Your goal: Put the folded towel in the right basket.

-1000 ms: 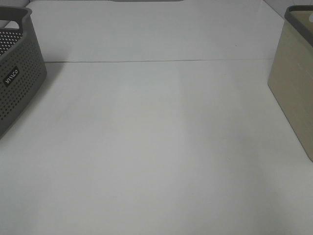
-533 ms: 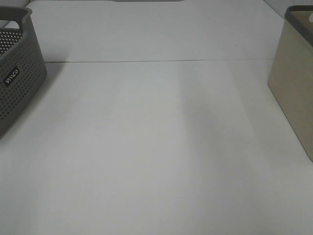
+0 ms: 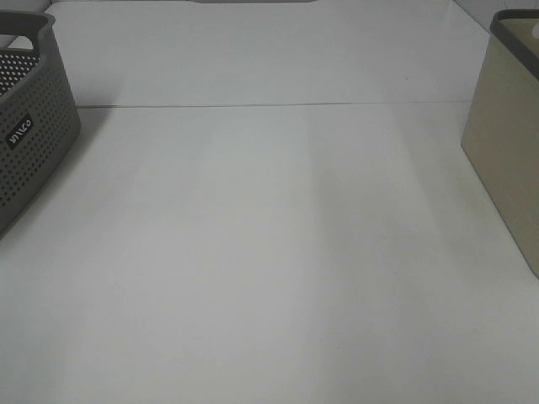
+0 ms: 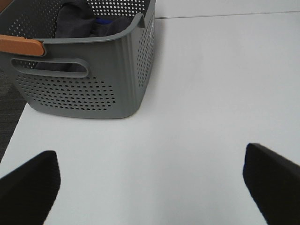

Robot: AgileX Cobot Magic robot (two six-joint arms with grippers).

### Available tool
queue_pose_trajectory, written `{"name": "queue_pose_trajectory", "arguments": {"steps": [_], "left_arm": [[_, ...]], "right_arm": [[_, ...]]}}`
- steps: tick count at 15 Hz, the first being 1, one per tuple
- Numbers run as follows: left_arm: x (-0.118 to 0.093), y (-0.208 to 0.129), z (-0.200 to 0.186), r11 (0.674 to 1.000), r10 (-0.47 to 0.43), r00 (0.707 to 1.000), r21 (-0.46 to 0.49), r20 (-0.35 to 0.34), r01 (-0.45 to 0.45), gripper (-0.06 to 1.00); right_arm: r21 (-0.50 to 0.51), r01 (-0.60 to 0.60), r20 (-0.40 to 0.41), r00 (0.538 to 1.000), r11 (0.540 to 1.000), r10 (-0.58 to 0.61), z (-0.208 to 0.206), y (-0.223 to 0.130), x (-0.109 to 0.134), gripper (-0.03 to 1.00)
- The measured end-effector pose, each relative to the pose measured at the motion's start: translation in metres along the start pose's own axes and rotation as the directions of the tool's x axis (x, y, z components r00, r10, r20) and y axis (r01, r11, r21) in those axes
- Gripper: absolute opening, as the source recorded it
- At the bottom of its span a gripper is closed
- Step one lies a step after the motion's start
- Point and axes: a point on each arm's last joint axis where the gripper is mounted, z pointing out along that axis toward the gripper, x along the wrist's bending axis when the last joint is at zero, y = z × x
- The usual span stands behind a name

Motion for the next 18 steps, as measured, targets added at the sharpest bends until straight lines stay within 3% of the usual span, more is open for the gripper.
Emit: {"name": "queue_pose_trajectory", "arguments": {"steps": [7, 12, 15, 18], "left_arm": [[0.000, 0.000, 0.000, 1.000, 0.000, 1.000, 0.000, 0.000, 0.000, 0.99], [0.000, 0.000, 0.000, 1.000, 0.000, 1.000, 0.000, 0.000, 0.000, 0.99], [0.000, 0.000, 0.000, 1.000, 0.000, 1.000, 0.000, 0.000, 0.000, 0.99], [0.000, 0.000, 0.000, 1.000, 0.000, 1.000, 0.000, 0.000, 0.000, 0.99]], "right_arm": [[-0.178, -0.032, 0.002, 0.999, 0.984, 0.032, -0.085, -0.181, 0.012, 0.97], [-0.401, -0.008, 0.011, 1.000, 0.916, 0.013, -0.097, -0.315, 0.017, 0.97], [-0.451, -0.001, 0.013, 1.000, 0.893, 0.008, -0.079, -0.357, 0.017, 0.97], [-0.462, 0.000, 0.014, 1.000, 0.887, 0.008, -0.072, -0.364, 0.017, 0.97]]}}
